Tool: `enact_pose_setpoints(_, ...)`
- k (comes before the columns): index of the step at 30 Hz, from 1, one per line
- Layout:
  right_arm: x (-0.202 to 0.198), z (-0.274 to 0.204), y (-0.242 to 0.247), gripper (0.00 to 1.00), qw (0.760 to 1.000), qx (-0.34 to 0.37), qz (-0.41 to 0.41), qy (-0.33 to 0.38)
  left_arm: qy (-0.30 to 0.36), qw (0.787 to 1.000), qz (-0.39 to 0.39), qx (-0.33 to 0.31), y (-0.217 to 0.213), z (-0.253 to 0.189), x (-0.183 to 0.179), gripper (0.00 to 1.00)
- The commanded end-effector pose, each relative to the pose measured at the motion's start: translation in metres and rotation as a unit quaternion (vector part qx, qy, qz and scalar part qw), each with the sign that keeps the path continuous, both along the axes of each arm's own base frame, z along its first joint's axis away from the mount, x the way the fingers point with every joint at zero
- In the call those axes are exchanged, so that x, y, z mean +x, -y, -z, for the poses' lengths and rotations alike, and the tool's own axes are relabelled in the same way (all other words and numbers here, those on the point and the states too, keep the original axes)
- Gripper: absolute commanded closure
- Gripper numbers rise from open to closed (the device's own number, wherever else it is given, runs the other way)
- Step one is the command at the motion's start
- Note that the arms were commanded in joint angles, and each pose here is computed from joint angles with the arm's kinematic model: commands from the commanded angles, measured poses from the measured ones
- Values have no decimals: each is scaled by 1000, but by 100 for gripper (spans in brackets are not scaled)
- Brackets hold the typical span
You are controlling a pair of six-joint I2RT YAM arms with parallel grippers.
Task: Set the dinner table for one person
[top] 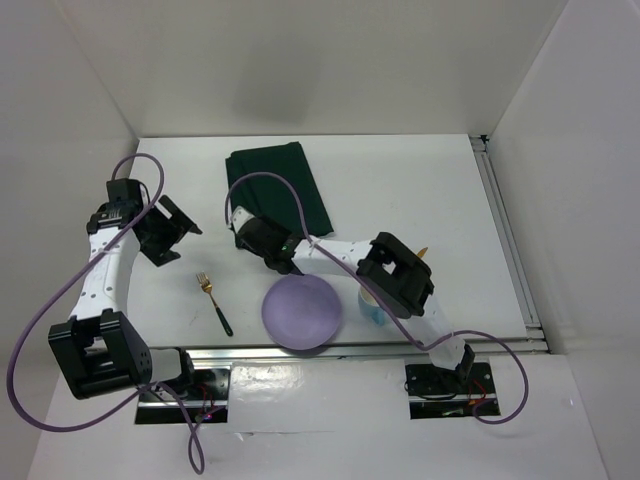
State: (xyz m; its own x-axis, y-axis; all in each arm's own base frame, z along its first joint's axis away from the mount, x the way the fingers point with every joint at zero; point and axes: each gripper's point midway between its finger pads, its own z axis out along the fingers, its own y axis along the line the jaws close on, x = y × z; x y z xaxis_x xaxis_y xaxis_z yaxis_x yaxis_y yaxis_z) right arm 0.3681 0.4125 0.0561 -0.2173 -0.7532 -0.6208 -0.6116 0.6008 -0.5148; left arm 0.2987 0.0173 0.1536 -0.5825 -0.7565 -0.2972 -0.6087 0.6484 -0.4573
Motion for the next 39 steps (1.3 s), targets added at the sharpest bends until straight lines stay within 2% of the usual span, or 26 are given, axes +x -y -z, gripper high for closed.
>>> enact_pose_setpoints(1,21,-27,-14,43,999,26,5,46,26,1000,15,3,1,-10,2,8)
enact_pose_setpoints(4,26,-32,-13,60,998,32,10,50,25,1000,15,3,1,-8,4,8)
enact_pose_setpoints(5,25,-32,-15,71,998,34,6,47,25,1000,15,3,1,-8,4,8)
enact_pose_setpoints(9,34,-57,-12,100,996,62,17,54,32,999,29,-10,6,-8,8,5)
enact_pose_setpoints(12,38,-73,-13,100,995,96,18,35,9,999,46,-13,15,6,16,0)
enact_pose_setpoints(20,47,-88,-1,100,987,157,33,-20,-58,994,52,-76,56,63,38,0)
enact_pose_setpoints(29,52,-90,7,100,984,170,40,-41,-100,987,66,-103,86,111,70,0)
enact_pose_setpoints(33,52,-97,8,100,983,173,39,-38,-94,989,61,-96,91,113,85,4)
enact_pose_setpoints(37,56,-97,11,100,983,174,44,-38,-131,986,49,-86,96,136,91,10)
enact_pose_setpoints(39,56,-105,12,100,983,177,43,-35,-147,985,42,-74,96,142,89,10)
